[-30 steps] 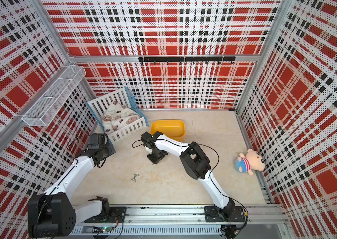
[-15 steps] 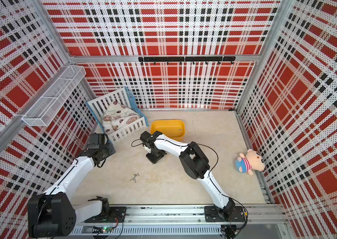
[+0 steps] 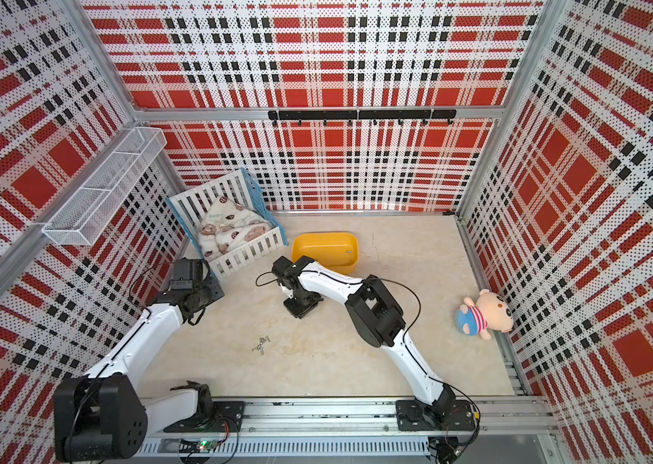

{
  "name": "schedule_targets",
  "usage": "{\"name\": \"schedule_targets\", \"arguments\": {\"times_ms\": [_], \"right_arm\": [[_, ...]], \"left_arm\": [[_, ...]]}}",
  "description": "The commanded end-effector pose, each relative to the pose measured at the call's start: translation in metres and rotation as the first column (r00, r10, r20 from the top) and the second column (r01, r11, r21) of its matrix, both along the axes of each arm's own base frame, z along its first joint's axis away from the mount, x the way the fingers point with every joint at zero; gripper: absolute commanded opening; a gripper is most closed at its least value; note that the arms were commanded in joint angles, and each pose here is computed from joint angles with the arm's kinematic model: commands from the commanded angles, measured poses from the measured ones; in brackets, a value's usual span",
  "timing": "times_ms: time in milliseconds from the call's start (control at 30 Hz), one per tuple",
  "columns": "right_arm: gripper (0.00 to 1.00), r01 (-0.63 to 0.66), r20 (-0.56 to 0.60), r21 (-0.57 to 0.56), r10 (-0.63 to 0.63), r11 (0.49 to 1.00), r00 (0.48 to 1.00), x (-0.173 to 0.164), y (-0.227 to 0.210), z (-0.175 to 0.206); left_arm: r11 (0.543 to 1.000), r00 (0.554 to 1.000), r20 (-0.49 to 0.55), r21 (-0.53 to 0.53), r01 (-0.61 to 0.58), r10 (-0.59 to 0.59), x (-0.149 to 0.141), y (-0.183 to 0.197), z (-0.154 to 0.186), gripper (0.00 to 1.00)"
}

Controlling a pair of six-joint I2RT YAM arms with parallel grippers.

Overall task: Put the screws on the desktop into the storage box
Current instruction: Pick up the screw from the center of the board.

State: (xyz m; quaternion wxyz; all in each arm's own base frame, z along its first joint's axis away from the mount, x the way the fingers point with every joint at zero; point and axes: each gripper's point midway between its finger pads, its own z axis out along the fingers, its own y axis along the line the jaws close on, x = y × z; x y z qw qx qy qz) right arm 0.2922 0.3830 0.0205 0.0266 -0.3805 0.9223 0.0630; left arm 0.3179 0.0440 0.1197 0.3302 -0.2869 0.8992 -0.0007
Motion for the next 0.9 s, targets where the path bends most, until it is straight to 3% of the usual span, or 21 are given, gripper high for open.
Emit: {"name": "schedule_targets", "arguments": {"times_ms": [0, 300, 633, 867], "right_arm": [[0.26, 0.009, -0.034, -0.037, -0.011, 0.999, 0.999, -0.007, -0.008, -0.018], [0.21, 0.016, 0.023, -0.021, -0.015, 1.000, 1.000, 0.003, -0.006, 0.012], [0.19, 0.022, 0.162, 0.007, -0.022, 1.000, 0.986, 0.023, -0.008, 0.084], [0.16, 0.072, 0.263, 0.057, -0.085, 0.996, 0.961, 0.070, -0.019, 0.135]], "left_arm": [[1.000, 1.000, 0.004, 0.003, 0.008, -0.008, 0.001, 0.001, -0.002, 0.53], [1.000, 1.000, 0.002, 0.005, 0.008, -0.008, 0.002, 0.001, -0.002, 0.53], [1.000, 1.000, 0.005, 0.005, 0.013, -0.013, 0.003, 0.001, -0.001, 0.53], [1.000, 1.000, 0.018, 0.001, 0.015, -0.015, 0.005, 0.001, 0.004, 0.53]]}}
